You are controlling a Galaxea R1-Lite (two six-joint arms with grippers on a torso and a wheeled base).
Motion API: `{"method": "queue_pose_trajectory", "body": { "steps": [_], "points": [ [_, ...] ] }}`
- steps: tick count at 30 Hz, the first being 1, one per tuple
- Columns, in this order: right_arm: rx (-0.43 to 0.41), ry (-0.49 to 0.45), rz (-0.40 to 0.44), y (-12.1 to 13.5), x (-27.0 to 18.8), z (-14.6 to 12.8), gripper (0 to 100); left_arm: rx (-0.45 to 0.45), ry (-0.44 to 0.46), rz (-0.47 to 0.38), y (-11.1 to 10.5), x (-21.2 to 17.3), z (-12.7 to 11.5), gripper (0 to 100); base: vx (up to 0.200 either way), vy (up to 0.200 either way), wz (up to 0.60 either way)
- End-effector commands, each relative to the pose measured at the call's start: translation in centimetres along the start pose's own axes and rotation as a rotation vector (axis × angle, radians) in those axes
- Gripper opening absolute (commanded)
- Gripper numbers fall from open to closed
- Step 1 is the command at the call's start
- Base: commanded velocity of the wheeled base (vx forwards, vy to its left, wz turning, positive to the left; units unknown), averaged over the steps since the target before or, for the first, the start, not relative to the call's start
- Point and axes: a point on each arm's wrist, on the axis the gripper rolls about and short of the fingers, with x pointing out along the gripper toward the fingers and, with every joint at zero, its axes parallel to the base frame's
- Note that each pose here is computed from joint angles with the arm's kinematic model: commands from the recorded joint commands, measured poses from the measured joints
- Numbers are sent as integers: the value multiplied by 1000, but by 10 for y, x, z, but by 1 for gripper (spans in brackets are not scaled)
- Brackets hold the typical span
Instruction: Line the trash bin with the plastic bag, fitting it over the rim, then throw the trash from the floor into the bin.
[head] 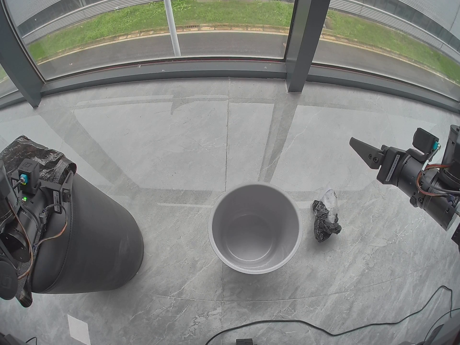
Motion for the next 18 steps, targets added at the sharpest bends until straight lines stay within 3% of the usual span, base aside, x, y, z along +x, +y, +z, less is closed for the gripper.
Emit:
{"method": "queue_pose_trajectory", "body": {
  "steps": [1, 18],
  "points": [
    [0, 7, -9, -2, 3, -3, 100, 23, 54, -17, -8, 12, -11, 100, 0, 0, 0],
    [-2, 11, -12, -3, 4, -4, 100, 5, 20, 16, -1, 12, -2, 100, 0, 0, 0]
  ]
}}
